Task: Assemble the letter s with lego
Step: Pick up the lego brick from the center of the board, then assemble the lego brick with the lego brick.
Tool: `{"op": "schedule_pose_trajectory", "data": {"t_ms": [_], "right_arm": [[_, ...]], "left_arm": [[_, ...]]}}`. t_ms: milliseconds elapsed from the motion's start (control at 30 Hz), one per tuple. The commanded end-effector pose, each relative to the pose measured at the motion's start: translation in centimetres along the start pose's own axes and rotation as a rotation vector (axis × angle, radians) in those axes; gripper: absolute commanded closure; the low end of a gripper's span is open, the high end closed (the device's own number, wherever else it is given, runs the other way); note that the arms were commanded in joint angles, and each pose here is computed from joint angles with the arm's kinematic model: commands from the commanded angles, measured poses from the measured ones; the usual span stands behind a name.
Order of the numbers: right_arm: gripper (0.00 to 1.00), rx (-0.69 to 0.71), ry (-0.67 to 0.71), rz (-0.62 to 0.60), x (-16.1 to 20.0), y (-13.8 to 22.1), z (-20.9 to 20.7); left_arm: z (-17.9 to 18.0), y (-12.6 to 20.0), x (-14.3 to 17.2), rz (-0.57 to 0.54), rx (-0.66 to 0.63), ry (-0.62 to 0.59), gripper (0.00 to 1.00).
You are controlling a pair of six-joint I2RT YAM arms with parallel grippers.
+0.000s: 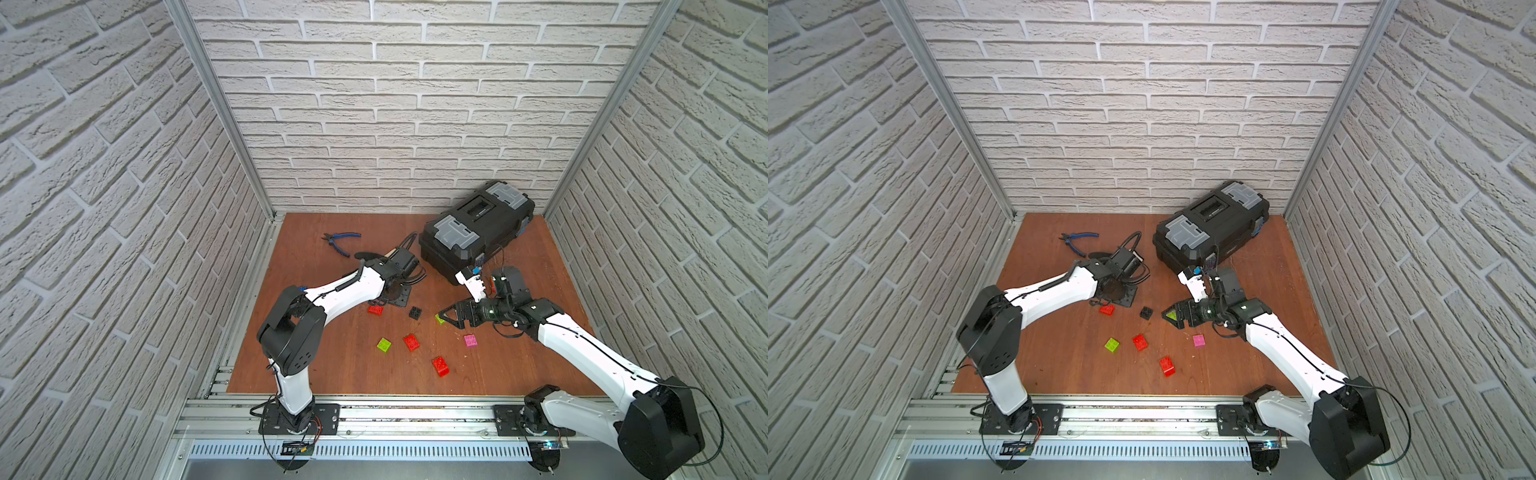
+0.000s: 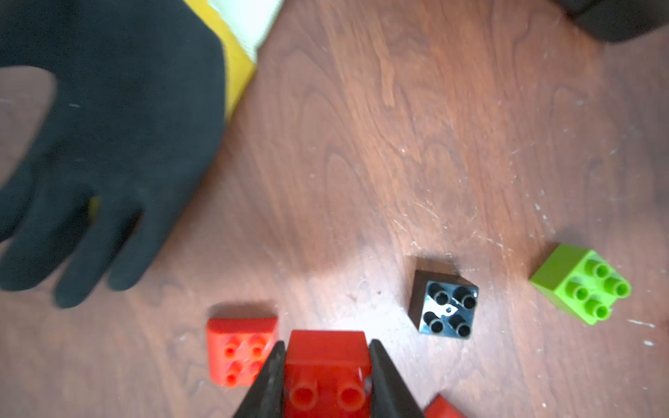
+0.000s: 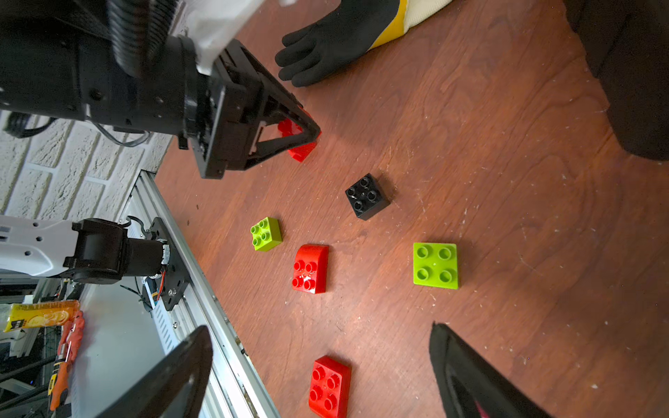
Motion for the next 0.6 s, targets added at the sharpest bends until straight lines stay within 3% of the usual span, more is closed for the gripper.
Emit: {"op": "schedule_pose_trajectory", "data": {"t_ms": [0, 567], "right_arm": [[0.06, -0.041, 0.029, -0.038, -1.1, -0.5, 1.1], [0.06, -0.051, 0.039, -0.003, -1.1, -2.5, 1.9]], "left_arm": [[2.3, 0.7, 1.3, 0.037, -0.054, -0.006, 0.67], [2.8, -1.7, 3.5, 0.104, -0.034, -0.018, 0.66]]}}
Point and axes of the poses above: each gripper's point midway between its finger pads, its own y axis back along the fingers, its own z axis along the line the jaws close on, x = y × z, the point moved 2 cm from there along y, back along the fingers, and after that the axes turned 5 degrees about y, right-handed, at the moved point
